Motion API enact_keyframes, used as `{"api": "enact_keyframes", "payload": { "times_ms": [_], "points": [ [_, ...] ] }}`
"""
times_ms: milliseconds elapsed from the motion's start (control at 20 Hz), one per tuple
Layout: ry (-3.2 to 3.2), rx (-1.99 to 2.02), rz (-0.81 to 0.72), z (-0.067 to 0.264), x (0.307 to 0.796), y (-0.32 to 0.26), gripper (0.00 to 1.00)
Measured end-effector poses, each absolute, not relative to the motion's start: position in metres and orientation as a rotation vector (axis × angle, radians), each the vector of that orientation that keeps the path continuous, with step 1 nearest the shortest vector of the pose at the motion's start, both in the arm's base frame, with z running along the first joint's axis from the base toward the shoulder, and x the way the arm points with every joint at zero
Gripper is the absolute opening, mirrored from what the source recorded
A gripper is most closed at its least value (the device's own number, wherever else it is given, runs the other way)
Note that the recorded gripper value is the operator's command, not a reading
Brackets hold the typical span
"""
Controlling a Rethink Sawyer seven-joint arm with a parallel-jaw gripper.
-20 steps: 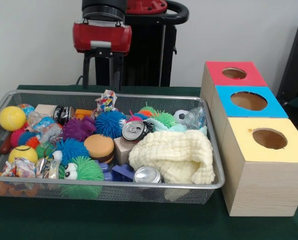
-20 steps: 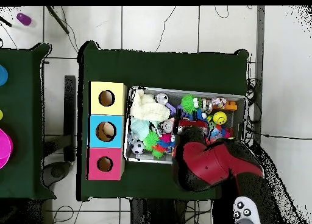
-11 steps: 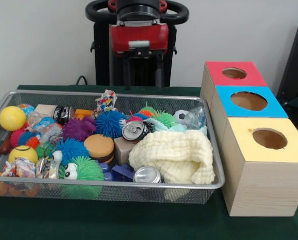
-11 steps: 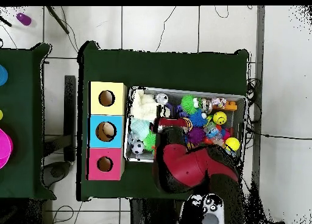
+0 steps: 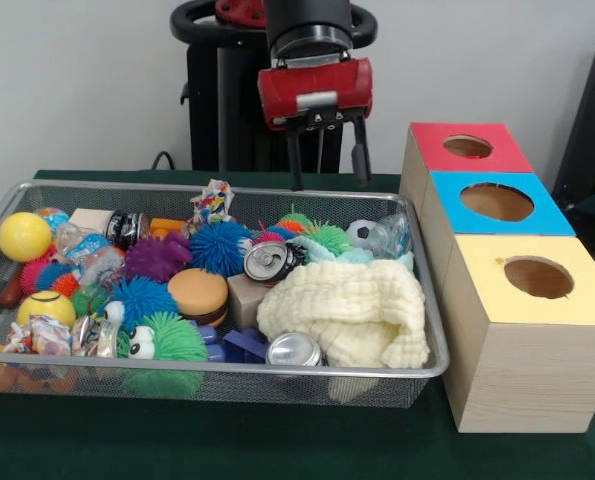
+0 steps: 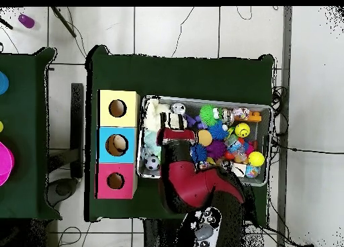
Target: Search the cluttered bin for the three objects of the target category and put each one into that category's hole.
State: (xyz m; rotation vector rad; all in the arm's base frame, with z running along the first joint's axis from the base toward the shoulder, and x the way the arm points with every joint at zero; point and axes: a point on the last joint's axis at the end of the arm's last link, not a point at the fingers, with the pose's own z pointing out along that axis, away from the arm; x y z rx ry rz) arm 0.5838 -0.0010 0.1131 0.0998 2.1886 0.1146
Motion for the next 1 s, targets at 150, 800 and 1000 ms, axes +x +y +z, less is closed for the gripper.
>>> {"api": "enact_keyframes", "payload": {
  "times_ms": [150,800,1000],
  "points": [
    [2.210,0.107,0.073,0.104,0.578,-0.015,1.00],
    [2.208,0.168,-0.020,0.064,0.583,-0.044,1.00],
    [2.225,0.096,-0.029,0.058,0.581,-0.036,1.00]
  ]
}}
